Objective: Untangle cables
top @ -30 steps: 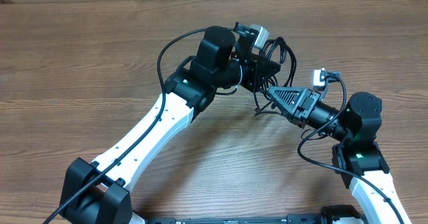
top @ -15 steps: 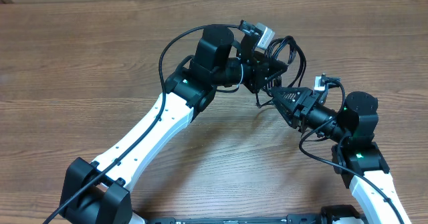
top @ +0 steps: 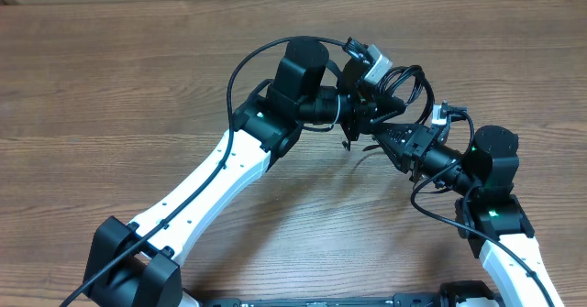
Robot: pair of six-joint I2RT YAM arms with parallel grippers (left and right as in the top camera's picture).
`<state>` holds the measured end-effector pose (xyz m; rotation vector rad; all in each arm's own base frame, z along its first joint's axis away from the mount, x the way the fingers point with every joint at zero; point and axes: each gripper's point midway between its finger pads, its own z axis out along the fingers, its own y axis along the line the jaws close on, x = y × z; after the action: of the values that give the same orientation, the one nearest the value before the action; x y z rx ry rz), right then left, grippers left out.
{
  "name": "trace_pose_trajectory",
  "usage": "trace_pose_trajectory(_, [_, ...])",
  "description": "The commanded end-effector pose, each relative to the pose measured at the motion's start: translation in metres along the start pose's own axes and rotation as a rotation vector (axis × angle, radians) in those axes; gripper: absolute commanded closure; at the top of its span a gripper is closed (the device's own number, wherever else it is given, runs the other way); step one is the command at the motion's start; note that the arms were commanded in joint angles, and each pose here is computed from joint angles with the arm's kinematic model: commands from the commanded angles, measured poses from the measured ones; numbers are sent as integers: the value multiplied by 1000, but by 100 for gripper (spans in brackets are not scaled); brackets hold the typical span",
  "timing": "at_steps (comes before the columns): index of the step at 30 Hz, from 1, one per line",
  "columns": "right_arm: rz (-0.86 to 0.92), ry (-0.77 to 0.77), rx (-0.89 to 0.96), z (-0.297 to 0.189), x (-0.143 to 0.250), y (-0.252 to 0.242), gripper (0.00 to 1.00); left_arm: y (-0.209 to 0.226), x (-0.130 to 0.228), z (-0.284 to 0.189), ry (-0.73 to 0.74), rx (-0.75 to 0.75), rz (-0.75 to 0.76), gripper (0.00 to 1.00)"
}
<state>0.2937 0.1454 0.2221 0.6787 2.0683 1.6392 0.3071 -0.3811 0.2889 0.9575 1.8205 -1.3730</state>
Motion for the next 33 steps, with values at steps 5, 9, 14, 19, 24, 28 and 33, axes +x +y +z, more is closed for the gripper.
trace_pose_trajectory(5, [-22,-16,-16,-2,-3,9,96,-21,2,7,18,77,28,96])
trace_pose_trajectory(9, [-23,-16,-16,-2,-3,9,96,-20,2,7,16,70,28,96])
trace_pose_trajectory(14, [-155,-1,-70,-2,0,23,96,15,1,5,-13,-119,-121,96])
trace_pose_trajectory(19, [-286,49,-158,-5,10,44,96,63,11,-11,-56,-376,-385,96])
trace_pose_trajectory(24, [-350,81,-203,-7,17,54,96,81,13,-26,-74,-430,-479,96])
trace_pose_trajectory(28, [-409,110,-241,-10,24,62,96,88,17,-31,-66,-453,-499,96])
trace_pose_trajectory(33, [-406,110,-240,-10,23,62,96,88,17,-31,-67,-452,-498,96])
